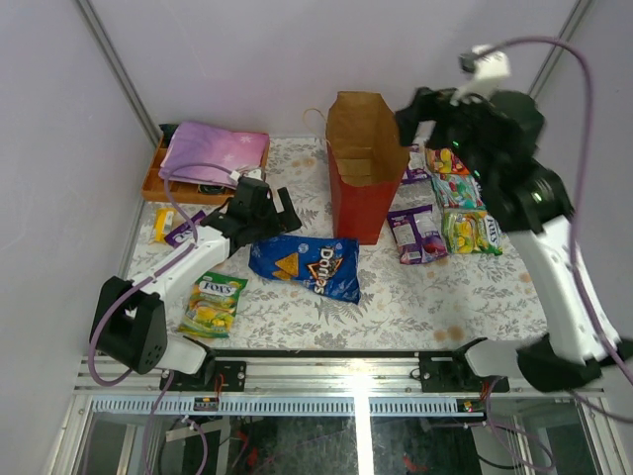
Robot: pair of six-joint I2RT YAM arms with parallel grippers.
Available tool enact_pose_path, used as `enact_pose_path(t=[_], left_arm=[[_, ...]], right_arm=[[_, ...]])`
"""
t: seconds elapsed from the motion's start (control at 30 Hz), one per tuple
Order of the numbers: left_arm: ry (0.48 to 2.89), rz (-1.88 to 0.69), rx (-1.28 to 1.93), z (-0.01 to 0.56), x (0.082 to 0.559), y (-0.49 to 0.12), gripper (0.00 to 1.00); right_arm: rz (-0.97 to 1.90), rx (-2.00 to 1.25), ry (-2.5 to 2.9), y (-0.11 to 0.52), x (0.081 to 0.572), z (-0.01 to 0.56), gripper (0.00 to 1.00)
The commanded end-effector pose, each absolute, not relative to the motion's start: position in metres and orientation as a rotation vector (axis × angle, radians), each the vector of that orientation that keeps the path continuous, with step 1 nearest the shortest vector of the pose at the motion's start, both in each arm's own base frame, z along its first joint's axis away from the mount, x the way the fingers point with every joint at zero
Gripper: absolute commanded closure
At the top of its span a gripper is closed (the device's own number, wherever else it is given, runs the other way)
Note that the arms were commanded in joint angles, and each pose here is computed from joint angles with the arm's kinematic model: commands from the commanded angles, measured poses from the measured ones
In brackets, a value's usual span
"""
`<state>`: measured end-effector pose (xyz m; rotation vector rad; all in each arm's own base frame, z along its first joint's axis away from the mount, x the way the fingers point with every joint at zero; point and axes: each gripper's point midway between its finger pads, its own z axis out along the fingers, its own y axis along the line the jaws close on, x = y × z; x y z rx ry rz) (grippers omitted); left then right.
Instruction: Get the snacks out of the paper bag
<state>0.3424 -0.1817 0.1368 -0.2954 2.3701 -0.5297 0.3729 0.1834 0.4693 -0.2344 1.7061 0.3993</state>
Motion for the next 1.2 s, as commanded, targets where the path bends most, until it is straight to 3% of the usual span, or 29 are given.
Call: enact_pose_path(t=[0.0, 0.17, 0.33, 0.6, 1.17], left_arm=[[2.327, -0.561, -0.303, 0.139, 0.349, -0.183, 0.07], [2.343, -0.589, -0.294, 0.133, 0.347, -0.187, 0.08], [2.337, -0.557, -0.298, 0.132, 0.343, -0.181, 0.08], [2.363, -0.582, -0.296, 0.125, 0.341, -0.185, 0.09], [2.363, -0.537, -0.290, 0.131, 0.335, -0.176, 0.09]], right_arm=[[0.205, -0.034, 1.746, 0.128, 0.363, 0.431, 0.01], [0.252, 0.069, 1.829, 0.121, 0.346, 0.347, 0.00], [0.506, -0.024, 1.921, 0.160, 0.319, 0.271, 0.06], [0.444, -0.041, 2.083, 0.164, 0.324, 0.162, 0.06], [0.464, 0.023, 2.060, 0.200, 0.398, 0.130, 0.12]])
